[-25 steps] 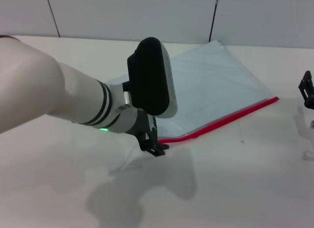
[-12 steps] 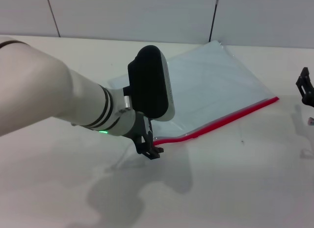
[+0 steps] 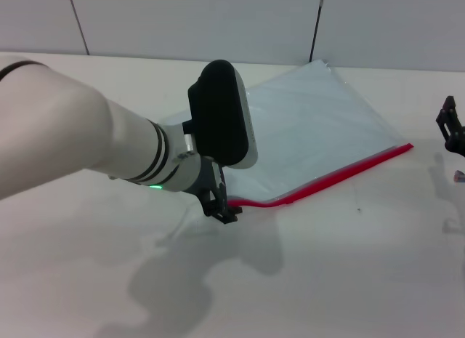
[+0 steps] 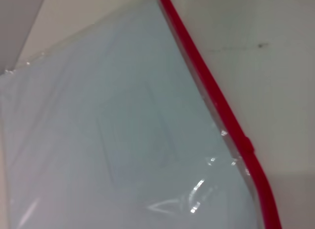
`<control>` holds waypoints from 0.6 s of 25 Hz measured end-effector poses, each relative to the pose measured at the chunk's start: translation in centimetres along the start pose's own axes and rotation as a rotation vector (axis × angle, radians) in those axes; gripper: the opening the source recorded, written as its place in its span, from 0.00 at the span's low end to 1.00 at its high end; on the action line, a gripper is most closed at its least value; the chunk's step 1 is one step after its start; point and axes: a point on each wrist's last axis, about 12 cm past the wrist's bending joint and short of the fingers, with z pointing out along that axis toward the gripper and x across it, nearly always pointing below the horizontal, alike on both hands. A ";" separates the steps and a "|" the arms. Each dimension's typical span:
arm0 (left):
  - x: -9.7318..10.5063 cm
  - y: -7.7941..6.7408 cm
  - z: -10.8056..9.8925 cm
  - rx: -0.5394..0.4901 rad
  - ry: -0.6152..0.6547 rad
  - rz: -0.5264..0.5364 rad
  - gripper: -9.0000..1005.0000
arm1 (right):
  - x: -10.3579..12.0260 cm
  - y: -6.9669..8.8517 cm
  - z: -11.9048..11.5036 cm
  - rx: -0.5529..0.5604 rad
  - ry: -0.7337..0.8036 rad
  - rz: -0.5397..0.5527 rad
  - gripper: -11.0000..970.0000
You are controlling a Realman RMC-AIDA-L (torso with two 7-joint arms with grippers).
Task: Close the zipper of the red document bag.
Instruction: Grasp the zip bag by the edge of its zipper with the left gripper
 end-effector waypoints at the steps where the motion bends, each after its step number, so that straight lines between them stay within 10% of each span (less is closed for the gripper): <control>1: 0.1 0.0 0.1 -0.007 -0.003 0.000 0.84 | 0.0 0.0 0.0 0.000 0.000 0.000 0.81; 15: 0.9 0.3 1.2 -0.043 -0.018 -0.023 0.83 | 0.1 0.1 0.1 -0.004 0.007 0.000 0.81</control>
